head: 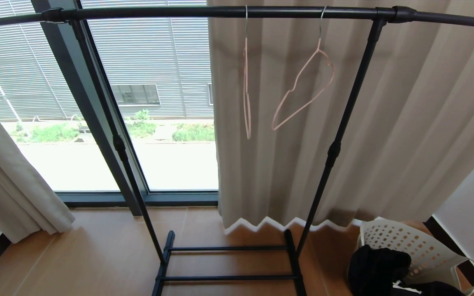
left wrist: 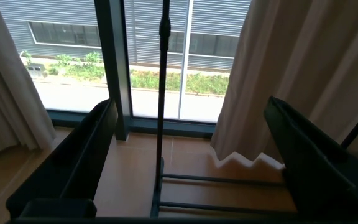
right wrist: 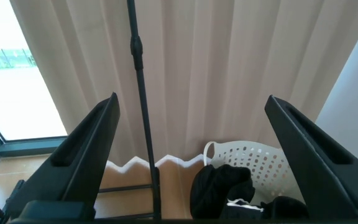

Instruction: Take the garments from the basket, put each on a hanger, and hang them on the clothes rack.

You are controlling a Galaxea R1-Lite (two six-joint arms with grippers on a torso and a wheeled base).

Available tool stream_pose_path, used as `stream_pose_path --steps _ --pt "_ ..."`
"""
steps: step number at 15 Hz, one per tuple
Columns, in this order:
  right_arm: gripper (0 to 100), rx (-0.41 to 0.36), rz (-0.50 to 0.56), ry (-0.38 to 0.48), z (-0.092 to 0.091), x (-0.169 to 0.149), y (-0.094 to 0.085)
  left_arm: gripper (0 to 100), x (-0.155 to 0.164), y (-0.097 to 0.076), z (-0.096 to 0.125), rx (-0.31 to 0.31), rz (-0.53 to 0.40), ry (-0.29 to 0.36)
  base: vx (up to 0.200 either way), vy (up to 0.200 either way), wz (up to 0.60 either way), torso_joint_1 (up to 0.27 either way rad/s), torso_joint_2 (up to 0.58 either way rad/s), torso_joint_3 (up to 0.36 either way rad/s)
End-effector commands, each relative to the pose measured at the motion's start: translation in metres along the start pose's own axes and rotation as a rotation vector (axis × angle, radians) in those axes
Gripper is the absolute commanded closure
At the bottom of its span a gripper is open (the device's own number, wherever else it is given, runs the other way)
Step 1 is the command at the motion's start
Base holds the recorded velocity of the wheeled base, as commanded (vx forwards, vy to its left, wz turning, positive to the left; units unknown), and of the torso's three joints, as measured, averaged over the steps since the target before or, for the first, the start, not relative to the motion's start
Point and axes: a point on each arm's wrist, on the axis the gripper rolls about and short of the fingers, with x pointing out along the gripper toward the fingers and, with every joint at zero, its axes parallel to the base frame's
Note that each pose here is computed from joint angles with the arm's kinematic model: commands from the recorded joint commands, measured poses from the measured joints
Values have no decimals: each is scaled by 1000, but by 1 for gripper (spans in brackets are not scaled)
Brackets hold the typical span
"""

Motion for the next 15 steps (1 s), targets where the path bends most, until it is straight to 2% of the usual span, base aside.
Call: stream_pose_path --steps 1,7,15 --pt "0 0 1 1 0 0 0 0 0 0 0 0 1 1 0 0 0 -154 447 281" --pt "0 0 1 1 0 0 0 0 0 0 0 0 1 1 0 0 0 -49 161 107" --pt "0 0 1 1 0 0 0 0 0 0 0 0 1 1 0 0 0 -117 447 328"
